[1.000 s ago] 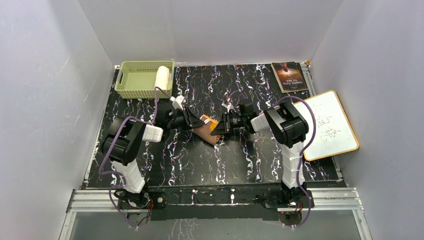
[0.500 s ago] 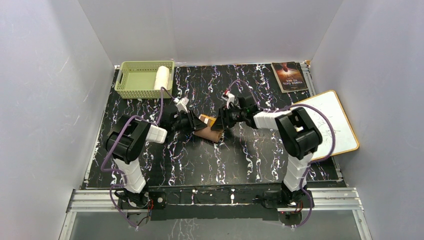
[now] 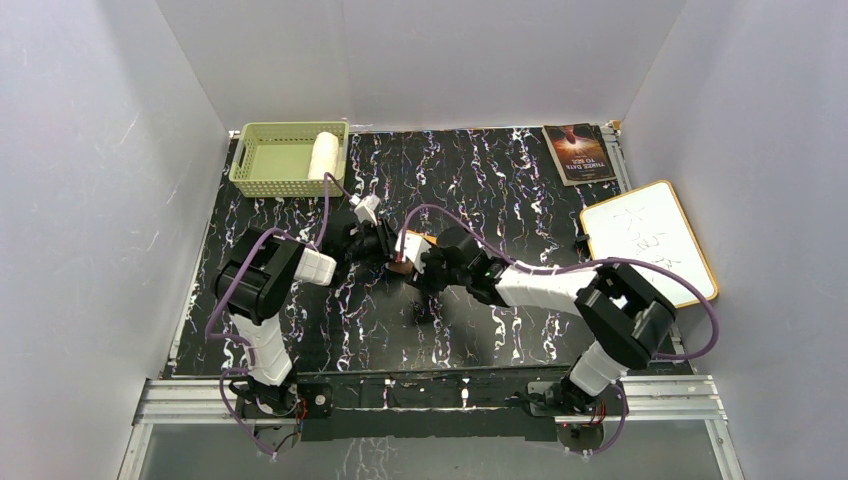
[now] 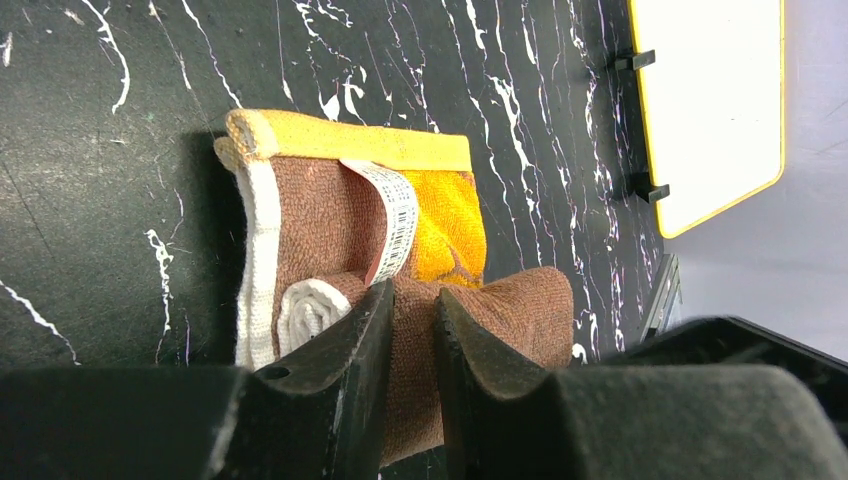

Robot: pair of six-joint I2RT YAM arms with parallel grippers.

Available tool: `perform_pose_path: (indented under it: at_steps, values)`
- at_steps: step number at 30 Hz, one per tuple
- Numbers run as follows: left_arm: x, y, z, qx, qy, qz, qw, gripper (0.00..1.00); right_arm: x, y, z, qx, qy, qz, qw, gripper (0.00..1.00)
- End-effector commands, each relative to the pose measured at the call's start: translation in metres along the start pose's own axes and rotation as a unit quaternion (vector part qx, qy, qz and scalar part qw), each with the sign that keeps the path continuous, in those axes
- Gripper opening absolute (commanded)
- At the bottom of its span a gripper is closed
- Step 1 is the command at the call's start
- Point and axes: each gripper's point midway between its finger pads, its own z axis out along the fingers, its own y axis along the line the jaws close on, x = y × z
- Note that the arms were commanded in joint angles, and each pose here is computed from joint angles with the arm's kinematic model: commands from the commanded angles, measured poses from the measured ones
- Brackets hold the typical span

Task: Roll the towels
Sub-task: Roll the towel at the center of the board.

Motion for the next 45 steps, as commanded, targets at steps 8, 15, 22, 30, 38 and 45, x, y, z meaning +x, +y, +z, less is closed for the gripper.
perform_pose_path:
  at_steps: [8,15,22,30,38,45]
  values:
    - [0.036,0.029,0.003,-0.044,0.054,-0.004,0.998,0.22,0.049,-0.030,0.008,0.103,0.126,-0.130,0.978,0.54]
    - [0.034,0.017,0.003,-0.017,0.064,-0.002,0.998,0.22,0.072,-0.043,0.005,0.167,0.172,-0.123,0.963,0.47]
    - [0.022,0.010,-0.003,0.014,0.065,-0.006,0.998,0.22,0.079,-0.056,0.004,0.216,0.198,-0.086,0.952,0.20]
    - [-0.022,-0.011,-0.033,0.062,0.014,-0.012,0.998,0.24,0.064,-0.021,0.019,0.118,0.172,0.005,0.978,0.08]
    - [-0.084,-0.042,-0.102,0.017,-0.073,0.050,0.996,0.25,0.020,0.038,0.012,-0.065,0.113,0.182,0.975,0.09]
    - [-0.055,-0.044,-0.118,0.012,-0.073,0.016,0.997,0.25,0.006,0.055,0.024,-0.195,0.073,0.330,0.921,0.00]
